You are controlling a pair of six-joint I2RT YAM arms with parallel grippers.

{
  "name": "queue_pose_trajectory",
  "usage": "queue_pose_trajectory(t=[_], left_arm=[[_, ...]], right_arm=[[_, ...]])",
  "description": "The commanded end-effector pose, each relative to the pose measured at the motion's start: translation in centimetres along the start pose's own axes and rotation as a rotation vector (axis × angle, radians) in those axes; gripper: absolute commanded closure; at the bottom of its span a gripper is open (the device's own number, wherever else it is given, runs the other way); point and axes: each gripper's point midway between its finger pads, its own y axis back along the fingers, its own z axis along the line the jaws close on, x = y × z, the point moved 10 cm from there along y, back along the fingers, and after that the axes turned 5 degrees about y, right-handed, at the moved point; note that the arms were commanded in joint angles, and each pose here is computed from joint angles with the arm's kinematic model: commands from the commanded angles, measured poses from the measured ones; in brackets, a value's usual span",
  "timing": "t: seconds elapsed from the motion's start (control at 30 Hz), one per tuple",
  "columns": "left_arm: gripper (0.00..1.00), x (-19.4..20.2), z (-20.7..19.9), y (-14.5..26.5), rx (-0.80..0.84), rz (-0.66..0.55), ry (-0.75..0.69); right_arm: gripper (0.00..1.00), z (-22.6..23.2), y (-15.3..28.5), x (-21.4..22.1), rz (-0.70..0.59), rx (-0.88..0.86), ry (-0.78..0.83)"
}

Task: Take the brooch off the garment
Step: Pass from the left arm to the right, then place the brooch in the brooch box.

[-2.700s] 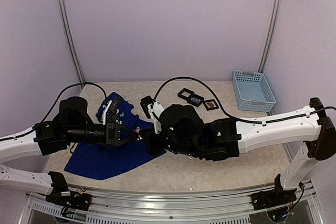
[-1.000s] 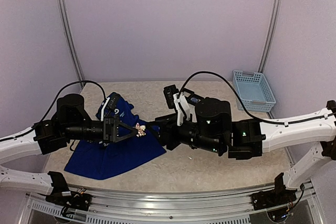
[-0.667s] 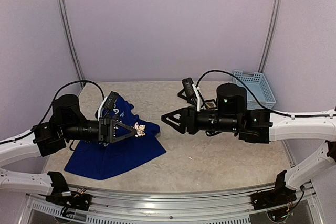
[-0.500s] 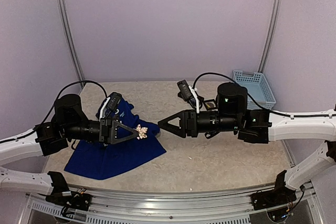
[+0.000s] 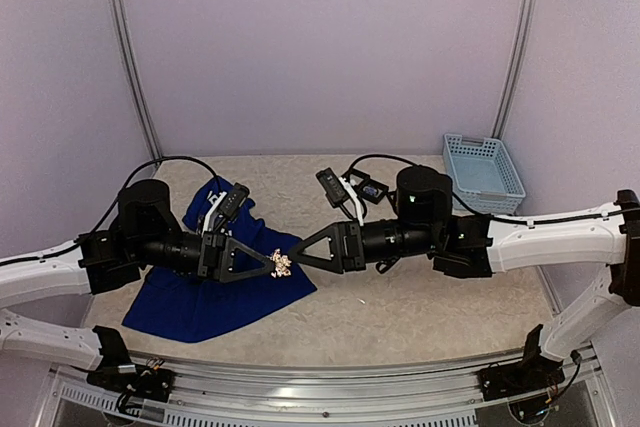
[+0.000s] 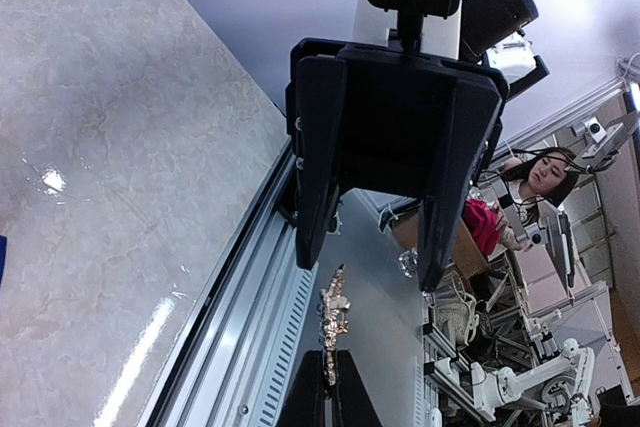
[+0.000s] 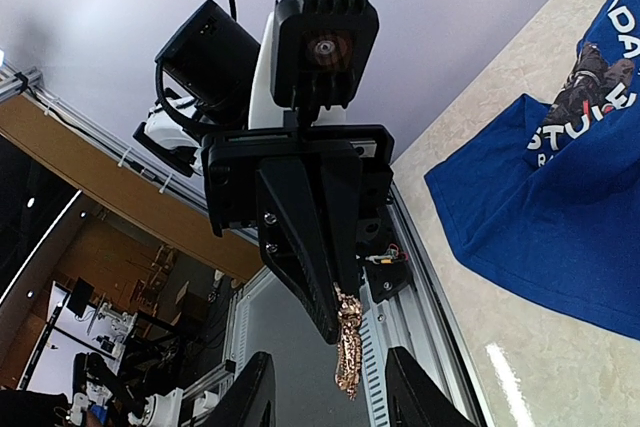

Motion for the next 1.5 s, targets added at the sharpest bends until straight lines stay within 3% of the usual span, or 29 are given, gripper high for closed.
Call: queue_pose_trajectory(t=[0.0,0.2,0.4,0.6,0.8,0.87,0.97,1.07,1.1,1.27,1.47], left_arm=[[1.0,-0.5,-1.0,-0.1,0.027,-0.004,-0.045],[1.0,-0.5,-1.0,0.0,0.017,-0.011,-0.042],[1.0,-0.4,-1.1,0.0,0.01,-0.018,-0.041],[1.0,-0.5,-1.1,0.1,0.005,-0.02,-0.041],[0.98,-0.6,-1.0,0.0,-0.012,-0.02,-0.036],[0.8,-0.6,-0.9,0.0,-0.032,-0.024,-0.027],[0.38,-0.8,-0.5,0.3,-0.088,-0.063,-0.01],[0.1,-0.7,0.2,1.5,-0.156,-0.117,0.016],[0.05,-0.9,0.6,2.1,-0.175,-0.143,0.029],[0.01,-1.5,2.3,4.7,-0.237,-0.187,0.099],[0.01,-3.2,4.3,6.3,-0.362,-0.214,0.155]], right_arm=[[0.62,-0.2,-0.2,0.1,0.011,-0.015,-0.013],[0.8,-0.3,-0.5,0.3,0.029,-0.028,-0.022],[0.87,-0.5,-1.0,0.5,0.052,-0.022,-0.023],[1.0,-0.5,-1.1,0.4,0.042,-0.025,-0.013],[1.0,-0.3,-0.8,0.1,0.015,-0.001,0.011],[1.0,0.0,-0.2,-0.3,-0.01,0.037,0.031],[1.0,0.4,1.0,-1.1,-0.043,0.153,0.073],[1.0,0.8,3.1,-2.4,-0.064,0.338,0.118],[1.0,0.7,4.1,-2.7,-0.054,0.423,0.125],[1.0,0.0,8.6,-4.5,0.001,0.778,0.15],[1.0,-3.0,11.1,-7.0,0.114,1.01,0.159]])
